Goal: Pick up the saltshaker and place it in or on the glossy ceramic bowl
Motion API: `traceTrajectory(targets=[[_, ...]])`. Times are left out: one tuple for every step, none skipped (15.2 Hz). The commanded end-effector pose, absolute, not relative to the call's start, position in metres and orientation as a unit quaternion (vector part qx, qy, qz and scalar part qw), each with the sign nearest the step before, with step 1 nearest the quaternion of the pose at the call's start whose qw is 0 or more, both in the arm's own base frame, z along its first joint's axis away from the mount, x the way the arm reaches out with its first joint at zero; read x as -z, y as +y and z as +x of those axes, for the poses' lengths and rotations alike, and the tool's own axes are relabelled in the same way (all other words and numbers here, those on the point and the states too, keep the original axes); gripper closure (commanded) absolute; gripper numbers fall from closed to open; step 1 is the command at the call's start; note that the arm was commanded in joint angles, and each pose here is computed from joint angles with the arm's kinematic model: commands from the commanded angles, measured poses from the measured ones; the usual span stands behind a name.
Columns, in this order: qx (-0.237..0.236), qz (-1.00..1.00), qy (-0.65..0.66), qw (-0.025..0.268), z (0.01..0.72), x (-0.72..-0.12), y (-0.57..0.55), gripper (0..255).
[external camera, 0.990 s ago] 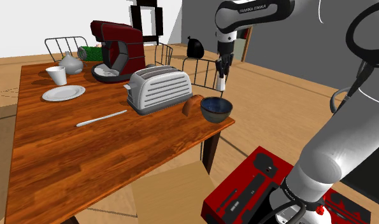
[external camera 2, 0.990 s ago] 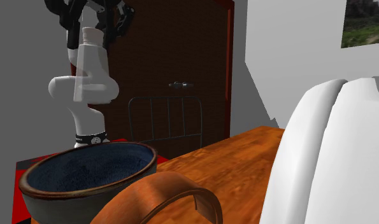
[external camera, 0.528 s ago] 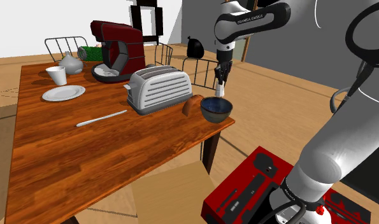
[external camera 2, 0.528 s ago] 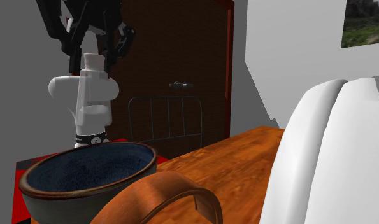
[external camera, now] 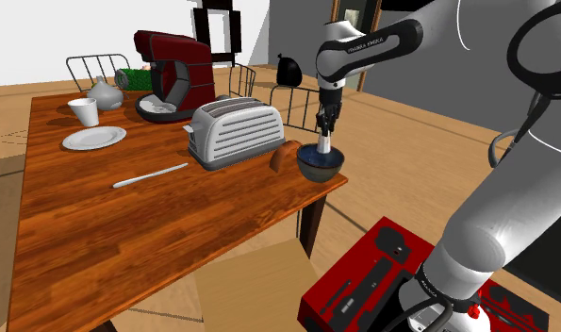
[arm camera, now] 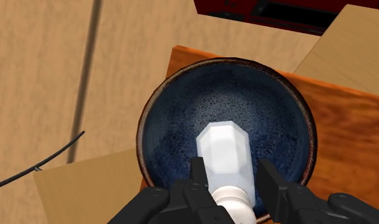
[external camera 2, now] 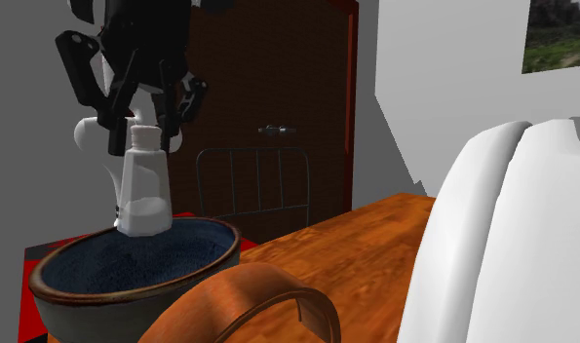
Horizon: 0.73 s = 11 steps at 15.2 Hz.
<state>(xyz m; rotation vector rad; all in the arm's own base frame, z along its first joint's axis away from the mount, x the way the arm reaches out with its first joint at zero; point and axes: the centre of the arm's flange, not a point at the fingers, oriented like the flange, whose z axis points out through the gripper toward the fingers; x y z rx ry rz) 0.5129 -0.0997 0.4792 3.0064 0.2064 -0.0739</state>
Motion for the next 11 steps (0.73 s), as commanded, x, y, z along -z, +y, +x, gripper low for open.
traceTrajectory(targets=[[0.024,0.995,0.068,0.064,0.5139,-0.4687,-0.0989,255],[0.024,0.995,0.068,0.064,0.5139,-0.4623,-0.0989,255],[0.024,0.995,0.068,0.064,0.5139,-0.4623,-0.0989,255],[0.024,0.995,0.068,0.064,0.5139,-0.4623,-0.0989,255],[0.024,0.995,0.068,0.064,0.5139,-0.4623,-0.0989,255],[0.024,0.995,0.068,0.064,0.5139,-0.4623,-0.0989,255],[0.024,0.995,0.068,0.064,0.5139,-0.4623,-0.0989,255],[0.024,0.995,0.068,0.064,0.5139,-0.4623,-0.0989,255],[0.024,0.995,0.068,0.064,0.5139,-0.4623,-0.0989,255],[0.024,0.995,0.068,0.064,0.5139,-0.4623,-0.0989,255],[0.024,0.995,0.068,0.064,0.5139,-0.4623,-0.0989,0]])
